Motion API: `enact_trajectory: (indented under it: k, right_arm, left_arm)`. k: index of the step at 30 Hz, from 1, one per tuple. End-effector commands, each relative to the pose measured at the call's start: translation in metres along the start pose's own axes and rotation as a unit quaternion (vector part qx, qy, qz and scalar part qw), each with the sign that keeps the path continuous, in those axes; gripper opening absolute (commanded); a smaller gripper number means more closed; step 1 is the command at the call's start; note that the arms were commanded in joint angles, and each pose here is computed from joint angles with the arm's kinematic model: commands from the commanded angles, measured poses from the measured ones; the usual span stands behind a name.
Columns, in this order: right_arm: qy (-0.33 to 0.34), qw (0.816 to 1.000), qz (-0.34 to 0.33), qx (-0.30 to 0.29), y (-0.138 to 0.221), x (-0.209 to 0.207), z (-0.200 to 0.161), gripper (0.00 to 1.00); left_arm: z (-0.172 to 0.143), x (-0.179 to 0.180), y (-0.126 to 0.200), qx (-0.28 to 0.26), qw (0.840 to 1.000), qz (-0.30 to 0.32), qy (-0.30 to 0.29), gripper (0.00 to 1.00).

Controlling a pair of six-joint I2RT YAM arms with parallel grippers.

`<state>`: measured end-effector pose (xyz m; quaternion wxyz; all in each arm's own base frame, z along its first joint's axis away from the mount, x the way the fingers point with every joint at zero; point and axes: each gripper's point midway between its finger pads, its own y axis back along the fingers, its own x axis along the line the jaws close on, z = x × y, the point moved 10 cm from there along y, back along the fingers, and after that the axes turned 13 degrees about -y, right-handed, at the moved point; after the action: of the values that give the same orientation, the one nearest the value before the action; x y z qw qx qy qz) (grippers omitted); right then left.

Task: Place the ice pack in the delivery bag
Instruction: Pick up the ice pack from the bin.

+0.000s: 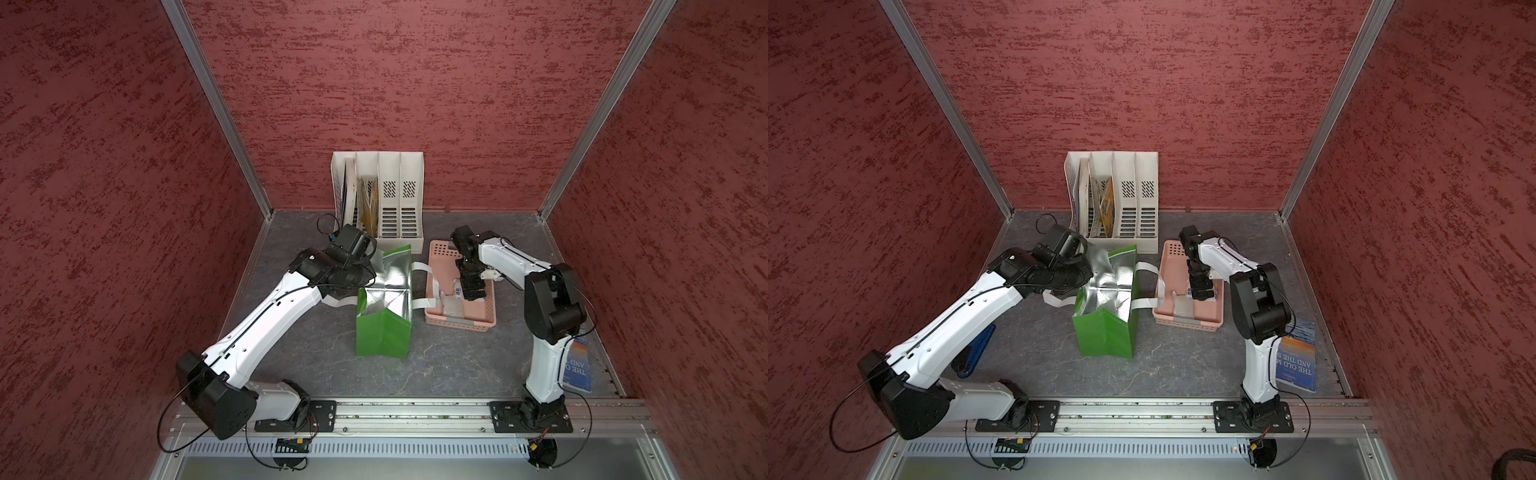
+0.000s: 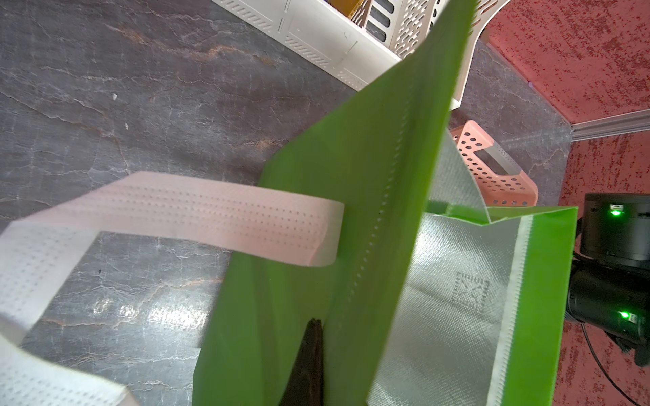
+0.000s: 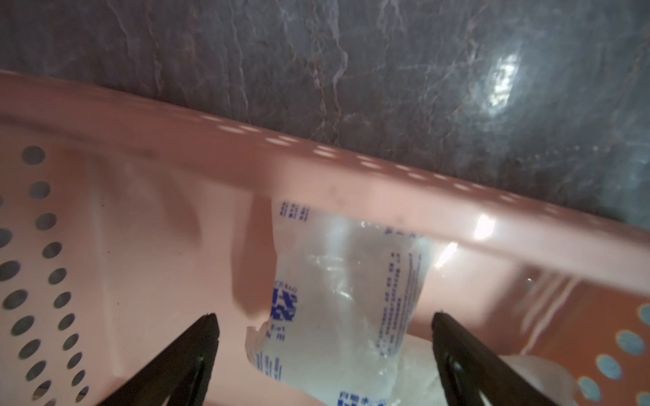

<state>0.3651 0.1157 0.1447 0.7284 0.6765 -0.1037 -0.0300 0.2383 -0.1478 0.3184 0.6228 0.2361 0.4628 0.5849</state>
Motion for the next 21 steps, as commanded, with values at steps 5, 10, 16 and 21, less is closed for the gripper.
enact_trajectory:
  k: [5, 10, 16, 21]
  right_arm:
    - [-0.026, 0.999, -0.02, -0.028, -0.024, 0.007, 0.008, 0.99]
    - [-0.008, 0.999, -0.028, -0.026, -0.035, 0.014, 0.008, 0.83]
    - [0.02, 1.0, 0.001, -0.014, -0.028, 0.022, 0.006, 0.49]
    - [0.08, 0.996, 0.046, 0.005, -0.006, 0.03, 0.004, 0.31]
  left_arm:
    - [-0.005, 0.003, 0.001, 0.013, 1.0, 0.007, -0.006, 0.02]
    - [-0.005, 0.003, 0.001, 0.012, 1.0, 0.009, -0.003, 0.02]
    - [-0.002, 0.002, 0.005, 0.004, 1.0, 0.003, -0.003, 0.02]
    - [0.0, 0.002, 0.009, -0.002, 1.0, 0.006, -0.006, 0.03]
